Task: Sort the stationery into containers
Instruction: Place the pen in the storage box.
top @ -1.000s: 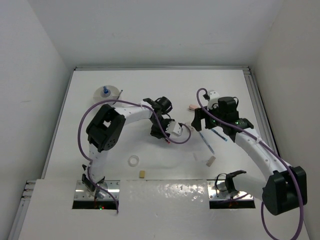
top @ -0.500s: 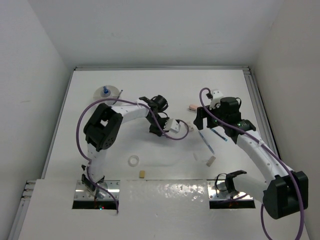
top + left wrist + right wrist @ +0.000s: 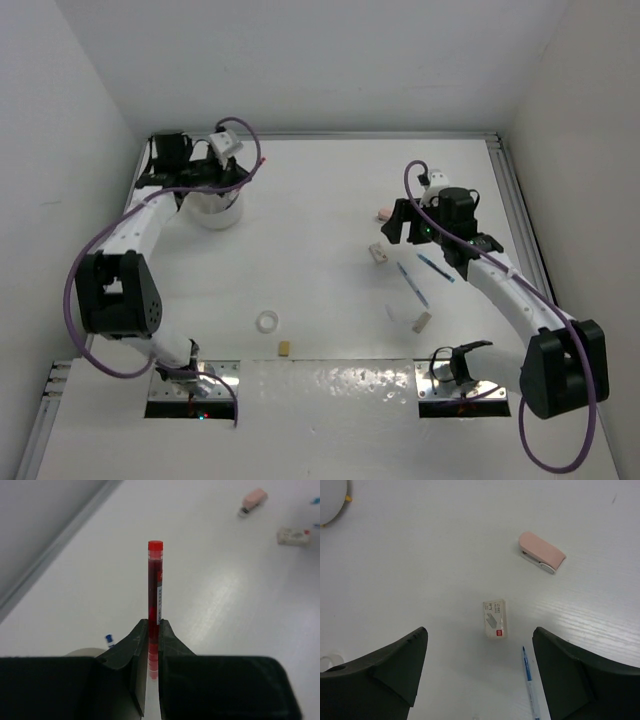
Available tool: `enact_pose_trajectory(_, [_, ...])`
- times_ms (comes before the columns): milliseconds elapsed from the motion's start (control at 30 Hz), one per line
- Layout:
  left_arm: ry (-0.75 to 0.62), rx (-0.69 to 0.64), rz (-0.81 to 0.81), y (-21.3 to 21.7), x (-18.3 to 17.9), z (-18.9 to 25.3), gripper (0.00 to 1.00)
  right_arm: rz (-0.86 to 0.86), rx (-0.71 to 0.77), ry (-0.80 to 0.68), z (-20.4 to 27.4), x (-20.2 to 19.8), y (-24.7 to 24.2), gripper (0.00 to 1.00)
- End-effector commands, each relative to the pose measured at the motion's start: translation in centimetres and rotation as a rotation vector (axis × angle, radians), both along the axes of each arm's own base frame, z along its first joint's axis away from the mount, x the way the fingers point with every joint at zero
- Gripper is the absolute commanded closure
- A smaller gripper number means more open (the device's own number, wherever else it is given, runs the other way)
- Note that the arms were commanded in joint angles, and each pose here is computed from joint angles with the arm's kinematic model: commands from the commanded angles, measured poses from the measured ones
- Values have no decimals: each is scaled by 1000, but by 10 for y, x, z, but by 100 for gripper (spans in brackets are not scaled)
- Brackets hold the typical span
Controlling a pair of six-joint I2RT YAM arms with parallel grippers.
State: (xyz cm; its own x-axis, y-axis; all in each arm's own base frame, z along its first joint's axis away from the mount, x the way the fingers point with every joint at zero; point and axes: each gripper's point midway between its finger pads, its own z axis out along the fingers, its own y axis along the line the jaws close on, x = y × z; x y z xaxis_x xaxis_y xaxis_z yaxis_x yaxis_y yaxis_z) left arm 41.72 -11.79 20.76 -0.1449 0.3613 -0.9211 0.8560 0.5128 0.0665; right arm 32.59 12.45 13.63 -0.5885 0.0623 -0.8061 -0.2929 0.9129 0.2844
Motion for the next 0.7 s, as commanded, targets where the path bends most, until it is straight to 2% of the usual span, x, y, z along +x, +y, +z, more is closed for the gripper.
enact_pose_trajectory(0, [-154,-132,100,10,14,36,100,11,65,-62,29,24,12,16])
enact_pose_trajectory(67, [-195,-141,151,27,22,37,100,11,68,-61,32,33,14,17])
enact_pose_trajectory(233, [-163,-181,180,39,35,18,100,25,90,-55,42,51,23,18])
enact_pose_trajectory(367, [-234,-180,239,57,52,14,100,28,83,-29,37,56,25,18])
enact_pose_trajectory(467, [-285,-145,205,59,55,10,100,29,75,-14,35,58,24,18])
enact_pose_trajectory(667, [-230,-120,208,61,52,-27,100,23,71,10,30,58,24,18])
